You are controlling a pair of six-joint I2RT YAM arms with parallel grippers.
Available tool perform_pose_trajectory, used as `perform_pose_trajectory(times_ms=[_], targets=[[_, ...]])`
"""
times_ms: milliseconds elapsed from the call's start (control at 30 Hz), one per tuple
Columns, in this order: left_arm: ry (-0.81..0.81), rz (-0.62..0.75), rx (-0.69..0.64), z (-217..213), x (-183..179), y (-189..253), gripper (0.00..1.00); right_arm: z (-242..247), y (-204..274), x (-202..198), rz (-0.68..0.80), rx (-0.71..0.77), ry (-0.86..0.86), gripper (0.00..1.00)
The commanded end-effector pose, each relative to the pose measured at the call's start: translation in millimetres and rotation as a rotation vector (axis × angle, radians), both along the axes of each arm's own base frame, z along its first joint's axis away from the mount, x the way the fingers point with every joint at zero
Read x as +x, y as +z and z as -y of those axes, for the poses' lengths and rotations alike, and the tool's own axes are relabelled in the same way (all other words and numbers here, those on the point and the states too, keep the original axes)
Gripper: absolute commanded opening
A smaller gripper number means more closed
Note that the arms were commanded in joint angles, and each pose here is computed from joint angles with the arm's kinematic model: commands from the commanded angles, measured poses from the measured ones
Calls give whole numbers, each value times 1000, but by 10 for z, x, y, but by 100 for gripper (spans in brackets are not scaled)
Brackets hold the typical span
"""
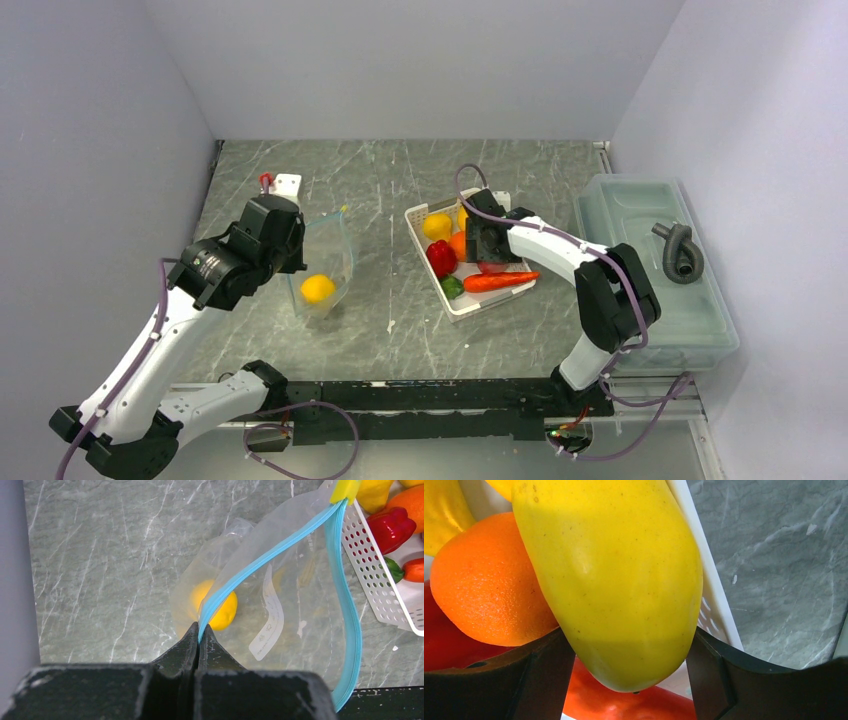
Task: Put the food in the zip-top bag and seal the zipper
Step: Pick up the fake fruit from the bin.
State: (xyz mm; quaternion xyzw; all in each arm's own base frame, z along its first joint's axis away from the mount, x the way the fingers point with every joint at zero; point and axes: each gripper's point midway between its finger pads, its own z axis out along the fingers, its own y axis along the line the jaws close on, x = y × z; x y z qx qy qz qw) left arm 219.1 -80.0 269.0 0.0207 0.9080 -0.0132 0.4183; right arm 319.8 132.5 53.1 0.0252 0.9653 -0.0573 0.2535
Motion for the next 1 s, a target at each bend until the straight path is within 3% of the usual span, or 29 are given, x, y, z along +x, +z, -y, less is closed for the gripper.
perform_pose_trajectory(times_ms=[0,333,967], targets=[[12,20,21,-59,8,15,0,-10,-39,44,14,15,-25,73],[12,24,14,-57,1,18,0,-37,416,23,95,81,-17,52],[8,27,-9,-41,-25,64,0,-340,1257,-209,237,311,89,47]])
